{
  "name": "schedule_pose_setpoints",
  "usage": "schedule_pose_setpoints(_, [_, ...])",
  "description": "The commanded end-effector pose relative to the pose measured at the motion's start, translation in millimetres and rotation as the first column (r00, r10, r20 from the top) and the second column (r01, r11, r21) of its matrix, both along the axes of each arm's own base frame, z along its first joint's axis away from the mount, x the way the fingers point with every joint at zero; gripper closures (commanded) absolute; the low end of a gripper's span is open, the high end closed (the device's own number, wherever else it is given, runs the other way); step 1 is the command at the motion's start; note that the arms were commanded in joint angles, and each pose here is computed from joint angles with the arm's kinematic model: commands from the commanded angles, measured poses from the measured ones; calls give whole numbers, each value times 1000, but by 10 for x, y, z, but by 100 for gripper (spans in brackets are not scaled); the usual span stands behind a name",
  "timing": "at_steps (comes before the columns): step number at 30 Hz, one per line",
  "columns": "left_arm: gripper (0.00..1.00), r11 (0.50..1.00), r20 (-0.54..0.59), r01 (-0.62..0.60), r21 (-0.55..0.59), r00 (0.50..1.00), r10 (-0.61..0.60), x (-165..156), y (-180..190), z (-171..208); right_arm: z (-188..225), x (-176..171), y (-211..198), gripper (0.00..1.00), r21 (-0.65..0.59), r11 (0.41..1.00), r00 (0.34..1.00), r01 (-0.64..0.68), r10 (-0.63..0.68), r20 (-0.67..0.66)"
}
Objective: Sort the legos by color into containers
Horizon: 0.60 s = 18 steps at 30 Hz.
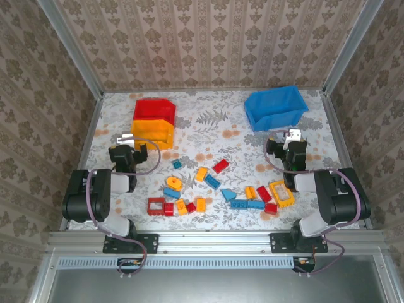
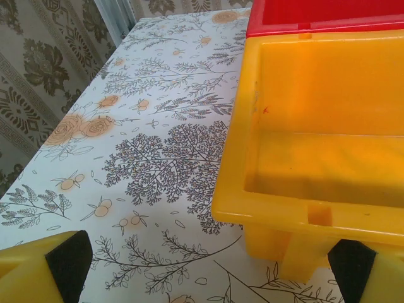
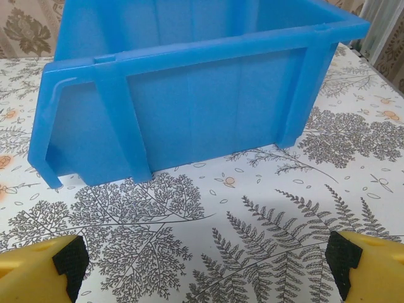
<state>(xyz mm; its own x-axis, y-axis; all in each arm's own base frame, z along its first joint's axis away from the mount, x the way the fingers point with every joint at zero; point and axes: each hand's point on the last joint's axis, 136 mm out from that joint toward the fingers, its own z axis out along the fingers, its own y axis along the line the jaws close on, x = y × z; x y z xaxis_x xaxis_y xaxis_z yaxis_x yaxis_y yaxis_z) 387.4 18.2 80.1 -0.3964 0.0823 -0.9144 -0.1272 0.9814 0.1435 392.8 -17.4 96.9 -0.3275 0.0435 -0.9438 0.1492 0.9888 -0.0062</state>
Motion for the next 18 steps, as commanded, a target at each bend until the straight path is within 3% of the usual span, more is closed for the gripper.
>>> schedule_pose_setpoints(1, [0, 1000, 61, 6, -11, 998, -6, 75, -17, 175, 27, 47, 51, 0, -1, 1000, 1000, -29, 29, 4])
schedule_pose_setpoints(18, [0, 1000, 60, 7, -12, 998, -6, 76, -20, 169, 16, 46, 50, 0, -1, 1000, 1000, -28, 28, 1])
